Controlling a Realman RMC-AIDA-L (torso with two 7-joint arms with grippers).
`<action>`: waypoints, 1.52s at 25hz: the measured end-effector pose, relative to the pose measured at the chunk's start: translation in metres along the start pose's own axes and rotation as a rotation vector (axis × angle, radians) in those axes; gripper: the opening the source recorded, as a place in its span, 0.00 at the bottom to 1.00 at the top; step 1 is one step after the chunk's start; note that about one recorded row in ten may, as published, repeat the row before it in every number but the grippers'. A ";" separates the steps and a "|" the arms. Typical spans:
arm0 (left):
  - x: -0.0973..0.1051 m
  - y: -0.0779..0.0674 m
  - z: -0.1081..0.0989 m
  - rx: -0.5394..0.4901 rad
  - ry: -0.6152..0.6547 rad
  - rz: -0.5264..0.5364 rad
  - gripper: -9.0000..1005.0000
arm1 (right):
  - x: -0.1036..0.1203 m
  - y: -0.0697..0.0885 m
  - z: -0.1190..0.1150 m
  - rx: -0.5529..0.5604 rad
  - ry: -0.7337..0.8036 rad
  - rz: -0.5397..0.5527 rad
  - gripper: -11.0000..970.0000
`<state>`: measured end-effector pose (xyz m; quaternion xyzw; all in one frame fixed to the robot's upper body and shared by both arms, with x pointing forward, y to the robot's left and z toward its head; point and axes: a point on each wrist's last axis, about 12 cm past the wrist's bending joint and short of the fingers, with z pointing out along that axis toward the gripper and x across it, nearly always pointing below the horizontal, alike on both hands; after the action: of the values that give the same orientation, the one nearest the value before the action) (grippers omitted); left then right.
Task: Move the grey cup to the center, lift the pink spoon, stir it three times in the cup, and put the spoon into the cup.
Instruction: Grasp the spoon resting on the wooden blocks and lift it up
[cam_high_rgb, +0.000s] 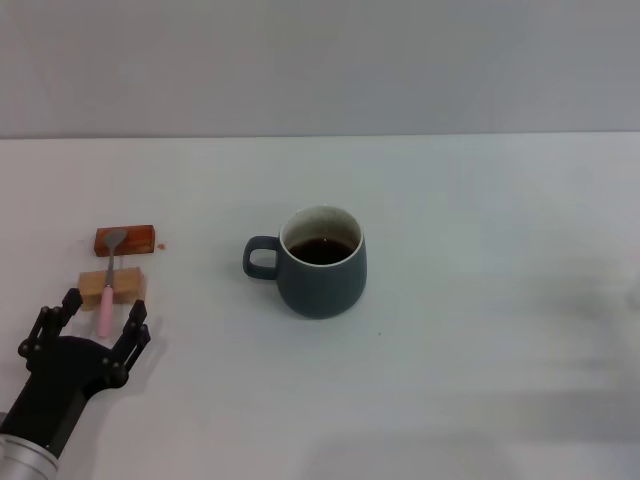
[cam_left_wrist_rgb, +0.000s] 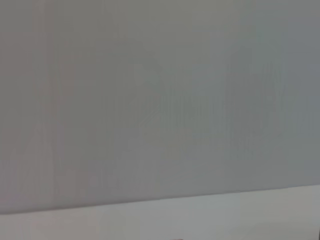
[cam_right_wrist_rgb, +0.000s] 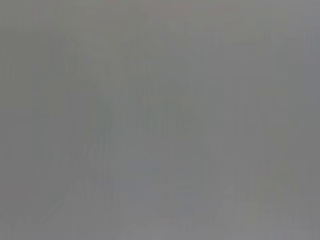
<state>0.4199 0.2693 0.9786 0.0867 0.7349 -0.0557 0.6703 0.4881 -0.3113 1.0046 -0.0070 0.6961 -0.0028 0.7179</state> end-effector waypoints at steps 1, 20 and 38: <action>0.000 -0.001 0.000 -0.001 -0.001 0.000 0.78 | 0.000 0.000 0.000 0.000 0.000 0.001 0.01; 0.003 -0.004 -0.004 0.007 0.021 -0.004 0.78 | 0.002 -0.005 -0.012 0.020 -0.011 0.006 0.01; 0.005 -0.006 0.005 0.020 0.061 0.017 0.77 | 0.001 -0.003 -0.012 0.015 -0.015 0.012 0.01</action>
<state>0.4230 0.2622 0.9727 0.1015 0.7537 -0.0546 0.6471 0.4766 -0.3149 1.0033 0.0024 0.6905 -0.0037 0.7233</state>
